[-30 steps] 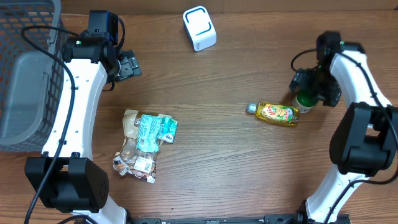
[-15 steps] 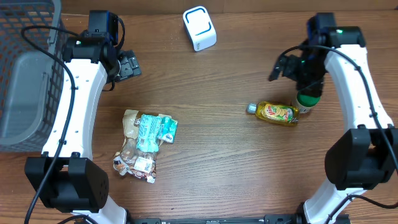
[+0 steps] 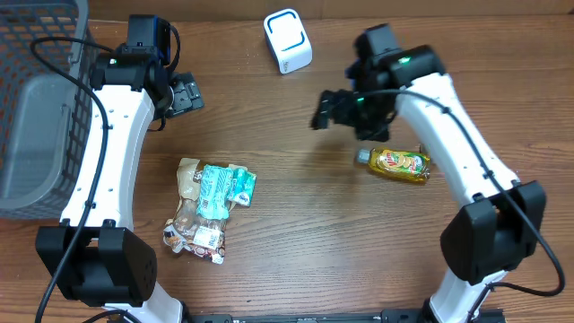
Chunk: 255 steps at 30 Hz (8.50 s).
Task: Scan the item barcode
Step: 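Set the jar down at right and open the right gripper, then move the right gripper over the teal wrapped pack on the snack pile, then lower the right gripper onto the teal pack and close on it, then lift the teal pack off the pile with the right gripper, then release the teal pack onto the table and raise the right gripper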
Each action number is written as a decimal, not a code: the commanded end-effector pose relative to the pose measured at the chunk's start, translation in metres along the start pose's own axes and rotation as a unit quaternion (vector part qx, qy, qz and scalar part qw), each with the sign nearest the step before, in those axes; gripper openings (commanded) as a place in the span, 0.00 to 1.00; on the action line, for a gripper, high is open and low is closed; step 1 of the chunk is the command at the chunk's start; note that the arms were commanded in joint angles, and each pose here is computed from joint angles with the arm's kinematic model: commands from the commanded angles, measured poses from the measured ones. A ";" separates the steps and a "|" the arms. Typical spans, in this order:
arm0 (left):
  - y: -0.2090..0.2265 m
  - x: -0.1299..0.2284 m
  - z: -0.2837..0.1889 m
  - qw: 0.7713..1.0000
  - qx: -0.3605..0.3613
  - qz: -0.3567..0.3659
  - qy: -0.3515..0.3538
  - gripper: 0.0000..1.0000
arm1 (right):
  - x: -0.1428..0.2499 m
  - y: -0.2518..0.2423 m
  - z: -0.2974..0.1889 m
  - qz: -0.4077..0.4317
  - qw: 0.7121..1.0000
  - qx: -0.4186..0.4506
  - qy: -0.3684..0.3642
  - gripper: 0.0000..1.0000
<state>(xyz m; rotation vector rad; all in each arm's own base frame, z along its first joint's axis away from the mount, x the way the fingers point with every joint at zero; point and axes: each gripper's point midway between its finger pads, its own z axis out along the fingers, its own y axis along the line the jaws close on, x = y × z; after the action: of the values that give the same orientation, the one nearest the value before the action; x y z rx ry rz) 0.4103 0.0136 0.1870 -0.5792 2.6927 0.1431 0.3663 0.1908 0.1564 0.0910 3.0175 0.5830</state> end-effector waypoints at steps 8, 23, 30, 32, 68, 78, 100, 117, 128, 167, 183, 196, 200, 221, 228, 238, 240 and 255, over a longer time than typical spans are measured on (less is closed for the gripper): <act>0.000 -0.003 -0.007 1.000 0.006 0.005 -0.008 0.99 | 0.026 0.061 0.017 -0.034 0.999 -0.026 0.002 1.00; 0.000 -0.003 -0.007 1.000 0.006 0.005 -0.009 1.00 | 0.051 0.093 0.039 -0.069 0.997 -0.030 0.022 1.00; 0.000 -0.003 -0.007 1.000 0.006 0.005 -0.009 1.00 | 0.064 0.100 0.064 -0.083 0.995 -0.019 0.047 1.00; 0.000 -0.003 -0.007 1.000 0.006 0.005 -0.008 1.00 | 0.067 0.100 0.072 -0.085 0.995 -0.013 0.055 1.00; 0.000 -0.003 -0.007 1.000 0.006 0.005 -0.008 1.00 | 0.068 0.122 0.113 -0.053 0.997 -0.024 0.052 0.73; 0.000 -0.003 -0.007 1.000 0.006 0.005 -0.008 1.00 | 0.083 0.150 0.119 -0.093 0.994 -0.043 0.039 0.61; 0.000 -0.003 -0.007 1.000 0.006 0.005 -0.009 1.00 | 0.081 0.153 0.123 -0.102 0.995 -0.022 0.009 1.00; 0.000 -0.003 -0.007 1.000 0.006 0.005 -0.008 0.99 | 0.071 0.146 0.123 -0.102 0.995 0.003 -0.019 0.93; 0.000 -0.003 -0.007 1.000 0.006 0.005 -0.008 1.00 | 0.073 0.147 0.124 -0.104 0.994 0.003 -0.018 0.87; 0.000 -0.003 -0.007 1.000 0.006 0.005 -0.008 0.99 | 0.075 0.137 0.148 -0.089 0.996 -0.005 -0.022 1.00; 0.000 -0.003 -0.007 1.000 0.006 0.005 -0.008 1.00 | 0.075 0.142 0.148 -0.089 0.996 -0.010 -0.025 0.62; 0.000 -0.003 -0.007 1.000 0.006 0.005 -0.009 1.00 | 0.095 0.133 0.171 -0.064 0.998 -0.005 -0.014 0.54; 0.000 -0.003 -0.007 1.000 0.006 0.005 -0.009 1.00 | 0.095 0.142 0.172 -0.071 0.997 -0.017 -0.022 0.45; 0.000 -0.003 -0.007 1.000 0.006 0.005 -0.008 0.99 | 0.087 0.130 0.182 -0.045 0.997 0.021 -0.056 0.41; 0.000 -0.003 -0.007 1.000 0.006 0.005 -0.008 1.00 | 0.087 0.123 0.190 -0.046 0.997 0.038 -0.056 0.07; 0.000 -0.003 -0.007 1.000 0.006 0.005 -0.009 0.99 | 0.058 0.072 0.137 -0.012 0.995 0.089 -0.047 0.04; 0.000 -0.003 -0.007 1.000 0.006 0.005 -0.009 1.00 | 0.055 0.056 0.130 -0.001 0.993 0.112 -0.046 0.04; 0.000 -0.003 -0.007 1.000 0.006 0.005 -0.009 1.00 | 0.057 0.044 0.128 -0.014 0.991 0.128 -0.033 0.04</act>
<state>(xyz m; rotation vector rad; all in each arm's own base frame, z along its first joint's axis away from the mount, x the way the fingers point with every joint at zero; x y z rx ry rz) 0.4103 0.0137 0.1871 -0.5792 2.6925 0.1436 0.3176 0.2780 0.0335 0.1004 3.0517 0.1462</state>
